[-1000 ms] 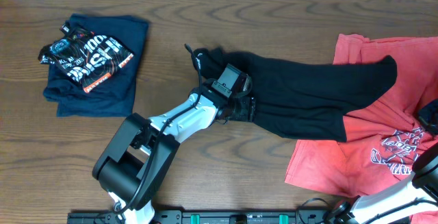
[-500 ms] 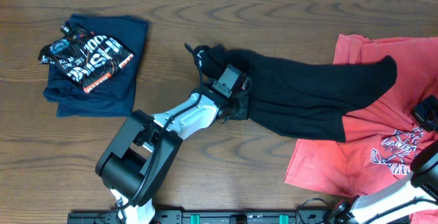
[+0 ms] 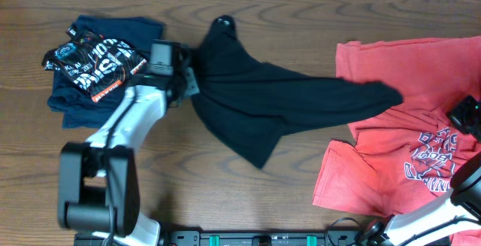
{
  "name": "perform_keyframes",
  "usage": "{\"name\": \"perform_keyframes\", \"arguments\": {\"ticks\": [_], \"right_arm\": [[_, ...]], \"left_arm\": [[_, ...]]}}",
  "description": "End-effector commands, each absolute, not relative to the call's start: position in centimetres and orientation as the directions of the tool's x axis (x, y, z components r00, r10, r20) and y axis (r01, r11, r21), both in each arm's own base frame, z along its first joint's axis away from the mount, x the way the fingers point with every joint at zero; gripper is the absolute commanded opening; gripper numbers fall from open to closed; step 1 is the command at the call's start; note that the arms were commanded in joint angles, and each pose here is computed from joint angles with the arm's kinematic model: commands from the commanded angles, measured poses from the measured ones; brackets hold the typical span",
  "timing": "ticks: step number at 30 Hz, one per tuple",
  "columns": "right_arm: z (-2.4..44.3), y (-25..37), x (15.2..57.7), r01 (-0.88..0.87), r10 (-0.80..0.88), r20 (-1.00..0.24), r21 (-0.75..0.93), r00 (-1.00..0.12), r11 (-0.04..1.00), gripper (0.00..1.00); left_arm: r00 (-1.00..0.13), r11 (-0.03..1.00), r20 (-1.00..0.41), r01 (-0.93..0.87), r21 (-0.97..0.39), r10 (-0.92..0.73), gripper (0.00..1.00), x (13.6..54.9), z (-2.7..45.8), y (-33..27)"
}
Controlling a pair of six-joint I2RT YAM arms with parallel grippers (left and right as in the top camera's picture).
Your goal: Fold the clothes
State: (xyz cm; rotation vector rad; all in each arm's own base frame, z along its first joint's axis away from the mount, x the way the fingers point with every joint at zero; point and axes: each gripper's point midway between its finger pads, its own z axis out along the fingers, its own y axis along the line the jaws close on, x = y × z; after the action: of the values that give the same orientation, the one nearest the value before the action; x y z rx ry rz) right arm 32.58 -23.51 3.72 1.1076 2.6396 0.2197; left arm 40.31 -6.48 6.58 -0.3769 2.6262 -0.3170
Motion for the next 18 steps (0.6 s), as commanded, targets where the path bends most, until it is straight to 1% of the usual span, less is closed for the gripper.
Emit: {"name": "perform_keyframes", "arguments": {"ticks": [1, 5, 7, 11, 15, 18], "right_arm": [[6.1, -16.8, 37.6, 0.332, 0.511, -0.28, 0.498, -0.813, 0.801, 0.01], [6.2, -12.7, 39.6, 0.181, 0.367, -0.327, 0.48, -0.871, 0.859, 0.01], [6.3, -10.8, 40.8, 0.122, 0.308, -0.354, 0.46, -0.883, 0.88, 0.01], [6.3, -7.8, 43.5, 0.082, 0.253, -0.405, 0.393, -0.879, 0.916, 0.01], [6.6, -4.4, 46.1, 0.014, 0.174, -0.476, 0.321, -0.862, 0.947, 0.01], [6.5, -1.4, 47.3, -0.059, 0.112, -0.508, 0.309, -0.854, 0.949, 0.01]], "left_arm": [[-0.887, 0.934, -0.373, -0.149, -0.324, -0.271, 0.06, 39.3, 7.2, -8.1], [-0.911, 0.955, -0.309, -0.22, -0.199, -0.274, 0.06, 37.0, 5.7, -6.0], [-0.919, 0.958, -0.284, -0.235, -0.162, -0.274, 0.06, 36.2, 5.3, -5.4], [-0.93, 0.959, -0.246, -0.241, -0.147, -0.271, 0.06, 35.2, 5.0, -5.3], [-0.932, 0.959, -0.241, -0.242, -0.145, -0.272, 0.06, 35.1, 4.9, -5.3], [-0.932, 0.959, -0.24, -0.242, -0.145, -0.272, 0.06, 35.1, 4.9, -5.3]]}}
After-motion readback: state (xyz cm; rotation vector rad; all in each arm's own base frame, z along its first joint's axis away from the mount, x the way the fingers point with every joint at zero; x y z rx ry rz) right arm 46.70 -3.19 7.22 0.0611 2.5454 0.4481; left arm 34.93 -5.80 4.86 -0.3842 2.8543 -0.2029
